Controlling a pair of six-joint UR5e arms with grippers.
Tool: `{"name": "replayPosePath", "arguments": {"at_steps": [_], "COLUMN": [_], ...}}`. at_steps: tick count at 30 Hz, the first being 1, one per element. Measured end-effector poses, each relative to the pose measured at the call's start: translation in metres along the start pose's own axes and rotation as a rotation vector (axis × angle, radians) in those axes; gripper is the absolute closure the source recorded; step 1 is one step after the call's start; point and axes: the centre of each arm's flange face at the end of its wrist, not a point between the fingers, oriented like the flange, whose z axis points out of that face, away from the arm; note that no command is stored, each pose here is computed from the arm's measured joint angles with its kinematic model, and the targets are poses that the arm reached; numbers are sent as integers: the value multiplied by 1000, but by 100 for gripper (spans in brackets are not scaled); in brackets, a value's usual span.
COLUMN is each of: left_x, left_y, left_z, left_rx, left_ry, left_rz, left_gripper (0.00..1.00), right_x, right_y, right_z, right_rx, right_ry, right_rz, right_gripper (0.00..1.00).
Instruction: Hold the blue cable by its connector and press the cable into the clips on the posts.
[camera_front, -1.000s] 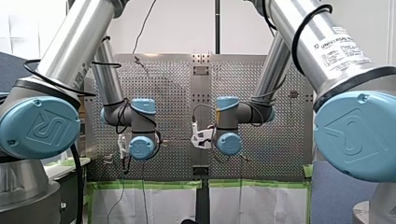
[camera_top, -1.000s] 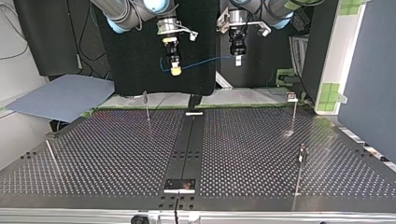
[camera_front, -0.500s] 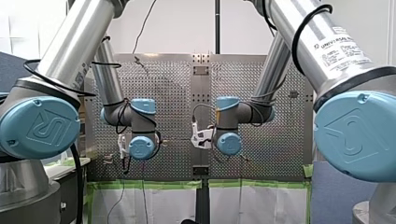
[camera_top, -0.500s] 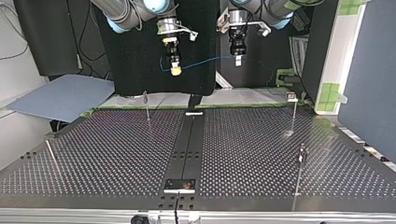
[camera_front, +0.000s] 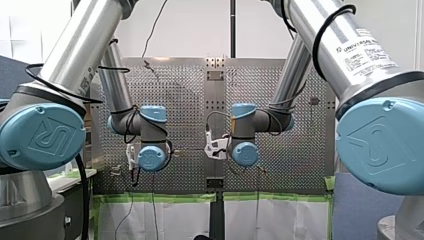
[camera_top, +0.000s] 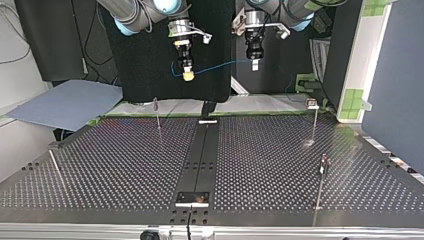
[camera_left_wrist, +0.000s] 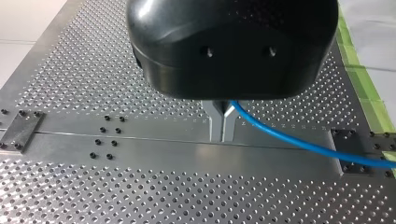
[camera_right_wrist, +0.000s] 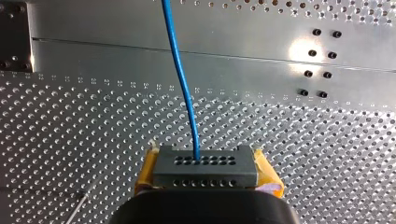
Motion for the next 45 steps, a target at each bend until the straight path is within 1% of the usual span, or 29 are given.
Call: {"name": "replayPosePath", "arguments": {"at_steps": [13, 15, 18, 25, 30, 38, 40, 45], "left_x": [0, 0, 0, 0, 0, 0, 0, -5], "left_y": [0, 0, 0, 0, 0, 0, 1, 7], "left_z": [0, 0, 0, 0, 0, 0, -2, -17], "left_rx": [0, 1, 1, 2, 2, 2, 7, 37], "left_ry": [0, 0, 0, 0, 0, 0, 5, 28], "left_rz": [3, 4, 4, 5, 5, 5, 13, 63], "left_gripper": [100, 100, 100, 100, 100, 100, 100, 100], "right_x": [0, -2, -13, -39, -43, -44, -44, -44], "right_y": [0, -3, -7, -10, -10, -10, -10, -10], "right_z": [0, -2, -6, -13, -14, -14, -14, -14], "right_rx": [1, 6, 16, 25, 26, 26, 26, 26], "right_ry": [0, -9, -31, -80, -89, -90, -90, -90], "right_rz": [-1, -6, -14, -29, -31, -31, -31, -31], "right_gripper": [100, 100, 100, 100, 100, 100, 100, 100]}}
